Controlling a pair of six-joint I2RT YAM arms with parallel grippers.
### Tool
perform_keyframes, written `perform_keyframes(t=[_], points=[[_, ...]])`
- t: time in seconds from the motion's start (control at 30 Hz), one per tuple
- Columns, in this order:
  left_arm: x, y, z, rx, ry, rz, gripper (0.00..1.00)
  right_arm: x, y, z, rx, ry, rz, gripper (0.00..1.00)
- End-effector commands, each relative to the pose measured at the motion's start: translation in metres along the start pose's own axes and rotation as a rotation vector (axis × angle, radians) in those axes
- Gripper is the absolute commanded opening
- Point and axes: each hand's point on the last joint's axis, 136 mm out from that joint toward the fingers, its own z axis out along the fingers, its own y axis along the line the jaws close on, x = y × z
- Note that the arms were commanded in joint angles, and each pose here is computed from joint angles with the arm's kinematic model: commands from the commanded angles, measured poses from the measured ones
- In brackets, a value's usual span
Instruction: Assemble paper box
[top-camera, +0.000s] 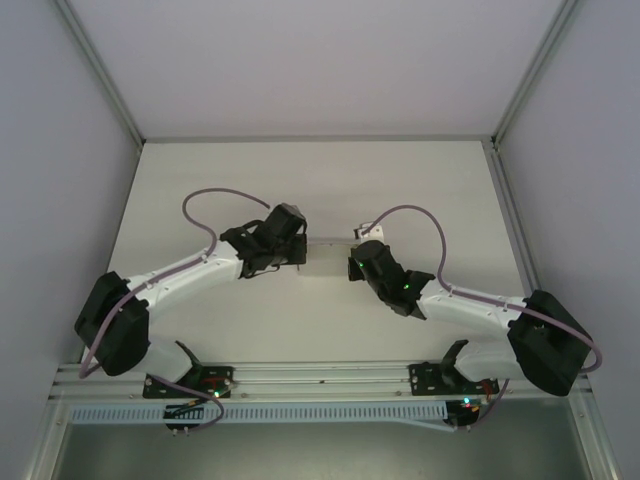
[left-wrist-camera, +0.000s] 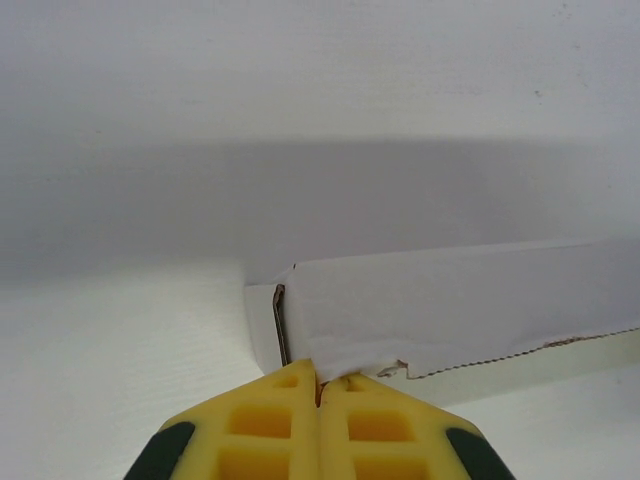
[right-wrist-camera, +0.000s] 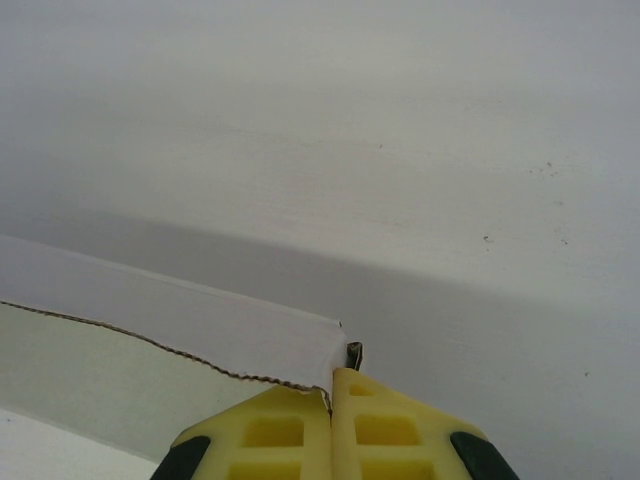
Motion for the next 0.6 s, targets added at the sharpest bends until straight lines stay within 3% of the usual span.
perform_keyframes(t=[0.0,0.17,0.3,0.33,0.43,0.57], points=[[0.033,0.034,0.015,-0.183,0.095,0.07,0.0,0.075,-0.021,-0.004,0.046,0.249,-0.086,0.01],[0.052,0.028,0.027,-0.185,0.127,0.112,0.0,0.068,-0.011,-0.012,-0.022,0.23,-0.068,0.15],[0.05,0.02,0.027,-0.164,0.118,0.133,0.0,0.029,0.0,-0.024,-0.057,0.153,-0.03,0.43],[0.049,0.019,0.027,-0.163,0.117,0.135,0.0,0.016,0.002,-0.027,-0.058,0.128,-0.019,0.58],[0.047,0.015,0.026,-0.151,0.113,0.139,0.0,-0.013,0.006,-0.033,-0.054,0.087,-0.006,0.83],[0.049,0.012,0.027,-0.146,0.123,0.145,0.0,-0.042,0.025,-0.038,-0.149,0.074,0.0,0.91]])
